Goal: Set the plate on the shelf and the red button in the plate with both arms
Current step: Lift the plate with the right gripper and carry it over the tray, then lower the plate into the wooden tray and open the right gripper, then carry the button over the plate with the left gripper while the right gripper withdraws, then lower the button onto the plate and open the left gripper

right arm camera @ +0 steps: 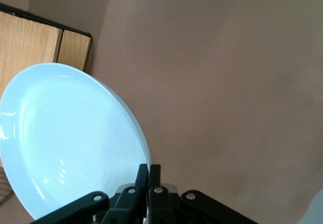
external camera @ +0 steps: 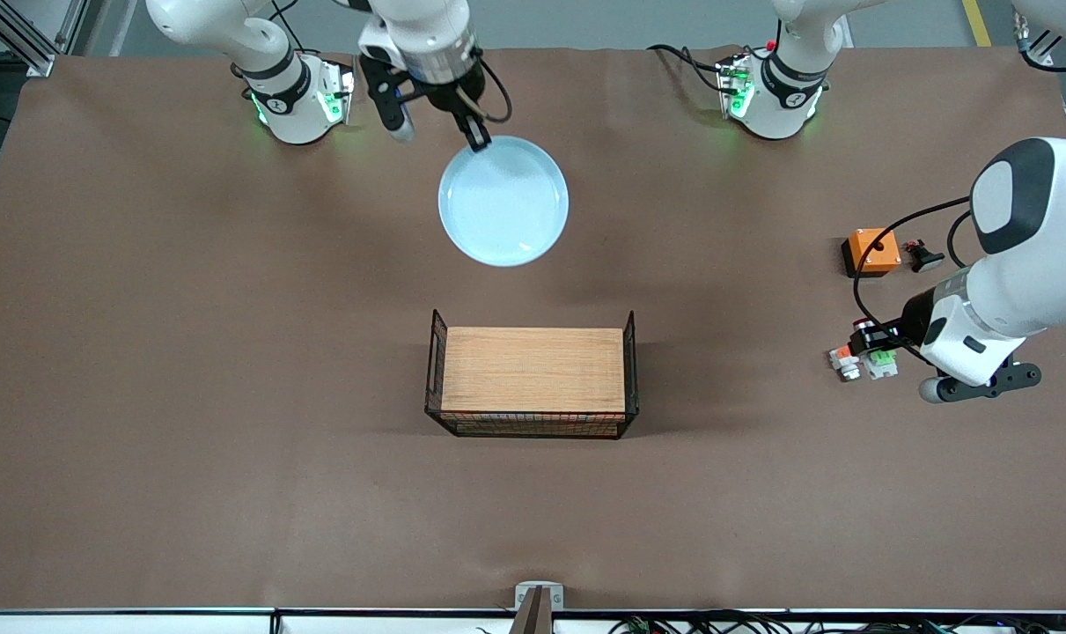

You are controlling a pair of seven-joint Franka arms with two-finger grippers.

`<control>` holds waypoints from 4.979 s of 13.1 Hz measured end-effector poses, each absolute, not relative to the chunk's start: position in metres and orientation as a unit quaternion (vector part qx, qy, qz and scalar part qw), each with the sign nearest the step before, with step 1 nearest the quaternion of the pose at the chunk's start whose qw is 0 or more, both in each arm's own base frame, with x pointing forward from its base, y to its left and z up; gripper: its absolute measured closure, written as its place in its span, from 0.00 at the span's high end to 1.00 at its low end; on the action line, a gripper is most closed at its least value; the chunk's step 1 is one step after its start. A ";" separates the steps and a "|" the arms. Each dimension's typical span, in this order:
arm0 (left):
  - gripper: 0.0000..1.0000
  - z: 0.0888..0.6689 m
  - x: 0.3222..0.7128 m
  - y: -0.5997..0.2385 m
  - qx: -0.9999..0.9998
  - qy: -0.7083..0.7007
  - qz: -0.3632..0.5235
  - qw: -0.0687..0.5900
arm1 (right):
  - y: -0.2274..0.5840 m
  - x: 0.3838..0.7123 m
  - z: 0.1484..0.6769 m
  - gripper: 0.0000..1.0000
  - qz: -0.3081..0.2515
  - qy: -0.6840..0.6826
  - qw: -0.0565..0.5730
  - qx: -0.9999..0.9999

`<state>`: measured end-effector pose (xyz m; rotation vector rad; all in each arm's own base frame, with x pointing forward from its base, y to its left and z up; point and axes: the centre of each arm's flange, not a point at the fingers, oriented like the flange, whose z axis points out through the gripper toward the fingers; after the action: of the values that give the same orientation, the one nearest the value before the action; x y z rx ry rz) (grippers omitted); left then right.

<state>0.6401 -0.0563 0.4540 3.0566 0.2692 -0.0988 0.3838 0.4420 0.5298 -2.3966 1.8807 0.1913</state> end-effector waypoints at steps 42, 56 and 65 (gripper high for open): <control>0.41 0.571 0.566 -0.232 0.984 0.157 -0.072 0.052 | 0.445 0.531 0.494 1.00 0.032 0.631 -0.018 -0.775; 0.41 0.404 0.564 -0.482 0.913 0.377 -0.017 0.152 | 0.151 0.499 0.608 1.00 0.078 0.282 -0.012 -0.956; 0.82 0.375 0.582 -0.480 0.907 0.396 0.001 0.142 | 0.010 0.522 0.617 1.00 0.046 0.119 0.023 -0.991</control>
<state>0.5815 -0.4804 0.3747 2.6167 1.1436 0.0034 0.5224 0.0103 0.6168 -3.0700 0.3694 0.1440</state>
